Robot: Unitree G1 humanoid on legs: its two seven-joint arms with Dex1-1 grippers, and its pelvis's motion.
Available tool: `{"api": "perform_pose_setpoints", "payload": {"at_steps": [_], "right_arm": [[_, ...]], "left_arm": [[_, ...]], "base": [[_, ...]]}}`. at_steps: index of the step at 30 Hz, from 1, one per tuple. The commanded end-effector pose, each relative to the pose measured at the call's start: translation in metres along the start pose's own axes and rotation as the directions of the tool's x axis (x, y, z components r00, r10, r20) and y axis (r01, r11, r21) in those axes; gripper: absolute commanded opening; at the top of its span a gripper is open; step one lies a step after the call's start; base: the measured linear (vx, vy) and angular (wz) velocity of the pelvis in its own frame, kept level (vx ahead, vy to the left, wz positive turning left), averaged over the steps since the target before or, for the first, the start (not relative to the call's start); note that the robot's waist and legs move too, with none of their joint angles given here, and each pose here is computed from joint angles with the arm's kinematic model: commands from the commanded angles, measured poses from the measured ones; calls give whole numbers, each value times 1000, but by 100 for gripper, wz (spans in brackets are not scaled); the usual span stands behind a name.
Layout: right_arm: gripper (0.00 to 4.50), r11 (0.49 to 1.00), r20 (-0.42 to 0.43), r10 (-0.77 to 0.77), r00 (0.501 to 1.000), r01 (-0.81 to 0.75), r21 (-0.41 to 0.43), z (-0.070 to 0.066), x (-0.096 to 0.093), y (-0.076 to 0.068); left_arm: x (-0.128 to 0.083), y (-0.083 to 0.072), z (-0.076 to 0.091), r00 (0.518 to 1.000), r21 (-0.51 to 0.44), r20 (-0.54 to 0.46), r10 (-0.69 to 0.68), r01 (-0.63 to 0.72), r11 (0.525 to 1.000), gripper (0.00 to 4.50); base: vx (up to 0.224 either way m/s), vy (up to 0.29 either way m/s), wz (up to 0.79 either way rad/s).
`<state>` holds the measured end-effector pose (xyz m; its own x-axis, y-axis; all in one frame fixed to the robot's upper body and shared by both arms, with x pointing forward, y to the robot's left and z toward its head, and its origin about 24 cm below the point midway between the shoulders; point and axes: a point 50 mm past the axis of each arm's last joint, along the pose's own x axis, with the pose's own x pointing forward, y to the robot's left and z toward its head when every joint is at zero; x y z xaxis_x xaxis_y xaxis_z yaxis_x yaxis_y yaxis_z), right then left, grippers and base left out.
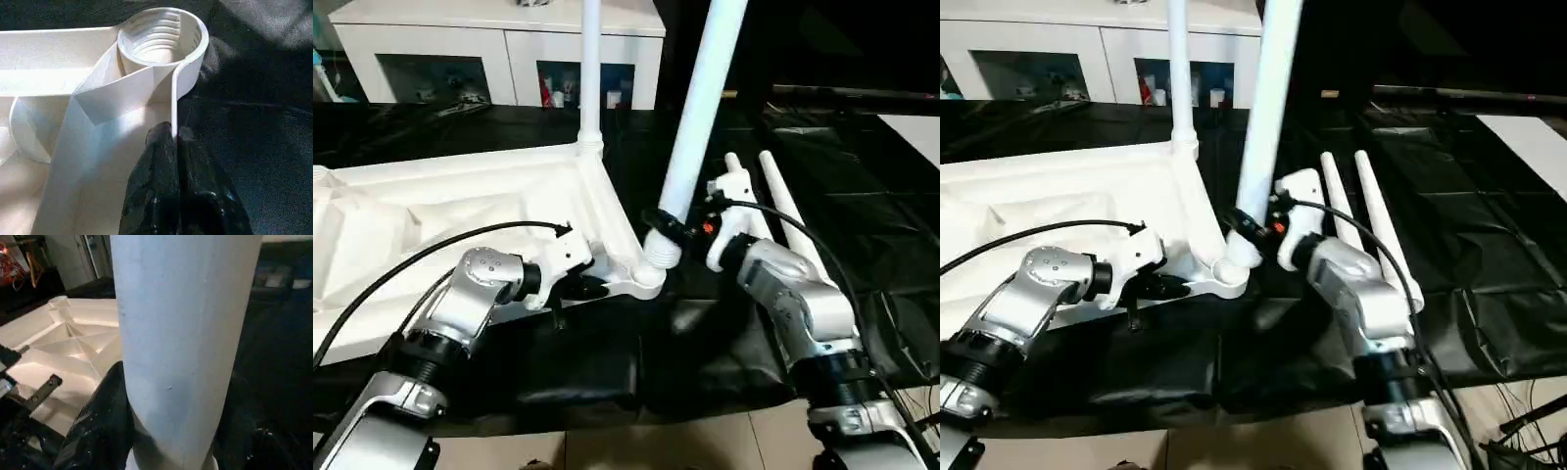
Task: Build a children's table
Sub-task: Insert table leg to table base
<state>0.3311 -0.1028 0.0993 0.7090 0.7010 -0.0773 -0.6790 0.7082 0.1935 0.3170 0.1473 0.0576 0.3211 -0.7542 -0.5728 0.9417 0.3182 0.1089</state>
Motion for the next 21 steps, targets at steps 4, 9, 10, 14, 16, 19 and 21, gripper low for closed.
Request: {"api": "perform_pose_setpoints", "payload": {"at_steps": [4,9,10,14,16,19,21], "right_arm": [[186,999,-46,33,998,-32,19,-6,8,1],[186,999,-59,34,998,-32,29,-11,10,0],[186,999,-68,34,997,-31,34,-14,11,0],[186,1000,-95,27,995,-26,12,-19,11,-2],[186,1000,-108,21,994,-21,-3,-21,10,-3],[186,1000,-105,23,994,-23,1,-19,6,-5],[186,1000,-106,23,994,-23,-1,-18,4,-6]], "left_arm": [[26,-20,-13,999,-83,-50,-14,10,997,0],[31,-20,-7,999,-92,-33,0,-3,996,0],[31,-21,-5,1000,-91,-22,-2,0,996,0],[29,-21,-5,1000,-84,-27,0,-2,996,0],[27,-21,-7,999,-84,-35,3,-6,996,0],[24,-20,-10,999,-81,-47,12,-16,997,0],[23,-20,-11,999,-81,-50,15,-19,997,0]], "base": [[0,0,0],[0,0,0],[0,0,0],[0,0,0],[0,0,0],[0,0,0],[0,0,0]]}}
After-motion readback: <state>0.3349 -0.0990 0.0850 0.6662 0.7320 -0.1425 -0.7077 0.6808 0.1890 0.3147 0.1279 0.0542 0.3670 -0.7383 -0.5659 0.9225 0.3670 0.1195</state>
